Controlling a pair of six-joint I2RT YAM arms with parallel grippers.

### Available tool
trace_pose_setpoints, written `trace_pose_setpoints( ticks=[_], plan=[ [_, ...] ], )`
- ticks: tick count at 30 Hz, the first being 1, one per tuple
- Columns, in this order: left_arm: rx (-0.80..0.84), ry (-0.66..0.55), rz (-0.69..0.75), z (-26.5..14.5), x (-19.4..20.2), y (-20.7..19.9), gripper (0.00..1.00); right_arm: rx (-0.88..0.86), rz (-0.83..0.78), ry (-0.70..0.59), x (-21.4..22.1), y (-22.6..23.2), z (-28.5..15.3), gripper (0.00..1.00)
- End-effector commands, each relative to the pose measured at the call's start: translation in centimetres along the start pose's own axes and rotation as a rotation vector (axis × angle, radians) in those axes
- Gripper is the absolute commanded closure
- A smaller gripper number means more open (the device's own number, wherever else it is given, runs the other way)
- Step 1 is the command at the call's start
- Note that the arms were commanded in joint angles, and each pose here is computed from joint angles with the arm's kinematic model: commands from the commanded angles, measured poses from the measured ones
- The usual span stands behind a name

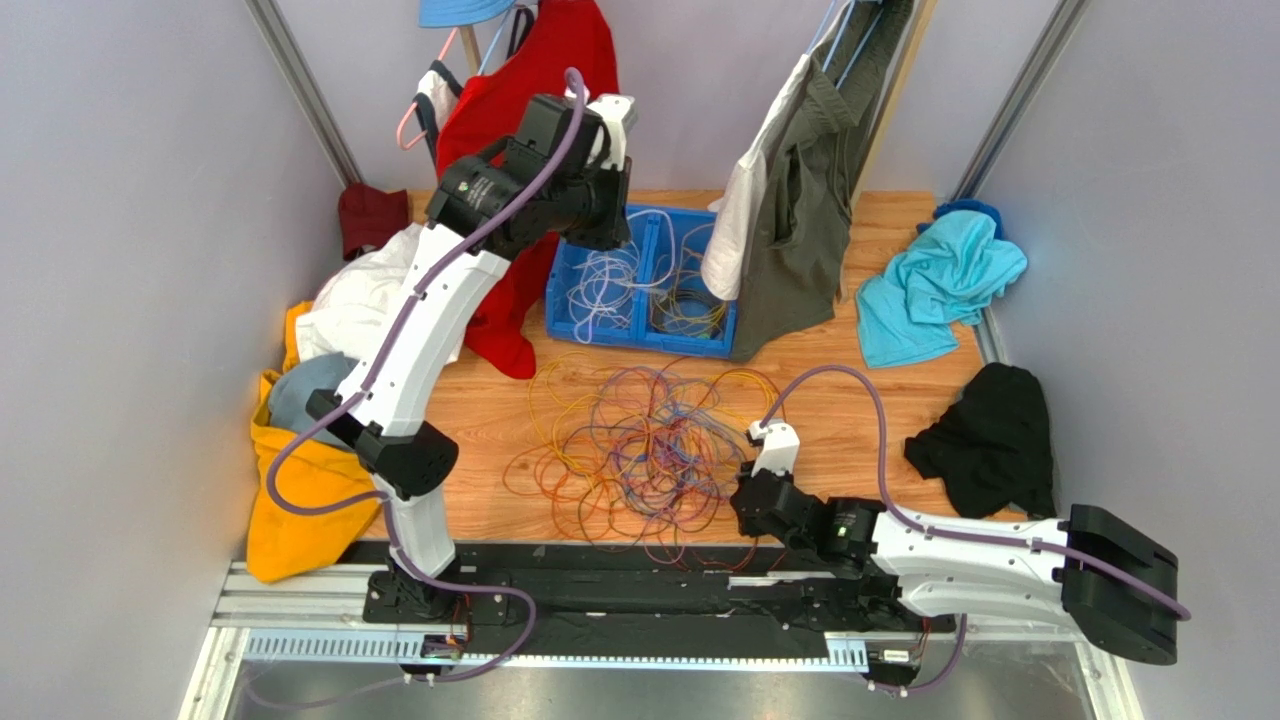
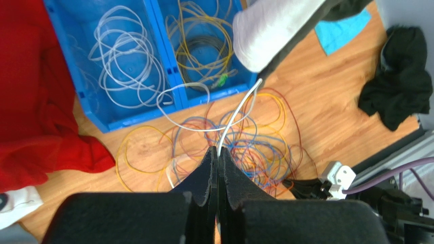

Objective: Untangle the cables

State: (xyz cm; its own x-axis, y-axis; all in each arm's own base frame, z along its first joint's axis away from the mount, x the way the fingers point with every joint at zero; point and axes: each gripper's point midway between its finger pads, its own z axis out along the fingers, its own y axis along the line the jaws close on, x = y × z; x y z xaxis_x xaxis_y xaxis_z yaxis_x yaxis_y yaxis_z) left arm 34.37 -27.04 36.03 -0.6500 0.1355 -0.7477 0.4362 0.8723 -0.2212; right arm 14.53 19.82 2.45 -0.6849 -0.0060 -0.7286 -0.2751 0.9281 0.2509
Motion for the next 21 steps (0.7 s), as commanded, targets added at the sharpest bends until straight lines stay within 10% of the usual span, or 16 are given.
trace_pose_setpoints(
  ticks=[1,5,8,21],
  plan=[
    [0.004,-0.178,-0.009,-3.8,-4.1,0.3,1.0,-0.063,0.092,-0.05,-1.1,1.5,-0.1,1.0],
    [-0.009,-0.165,-0.014,-2.6,-4.3,1.2,1.0,-0.06,0.054,-0.054,-2.6,2.4,-0.7,0.6],
    [-0.039,-0.132,-0.01,-0.7,-4.0,2.5,1.0,-0.057,0.028,-0.059,-3.9,2.9,-1.5,0.48],
    [-0.268,-0.221,-0.007,3.2,-7.6,11.1,1.0,-0.121,0.012,-0.121,-7.8,3.3,-5.8,0.48]
  ],
)
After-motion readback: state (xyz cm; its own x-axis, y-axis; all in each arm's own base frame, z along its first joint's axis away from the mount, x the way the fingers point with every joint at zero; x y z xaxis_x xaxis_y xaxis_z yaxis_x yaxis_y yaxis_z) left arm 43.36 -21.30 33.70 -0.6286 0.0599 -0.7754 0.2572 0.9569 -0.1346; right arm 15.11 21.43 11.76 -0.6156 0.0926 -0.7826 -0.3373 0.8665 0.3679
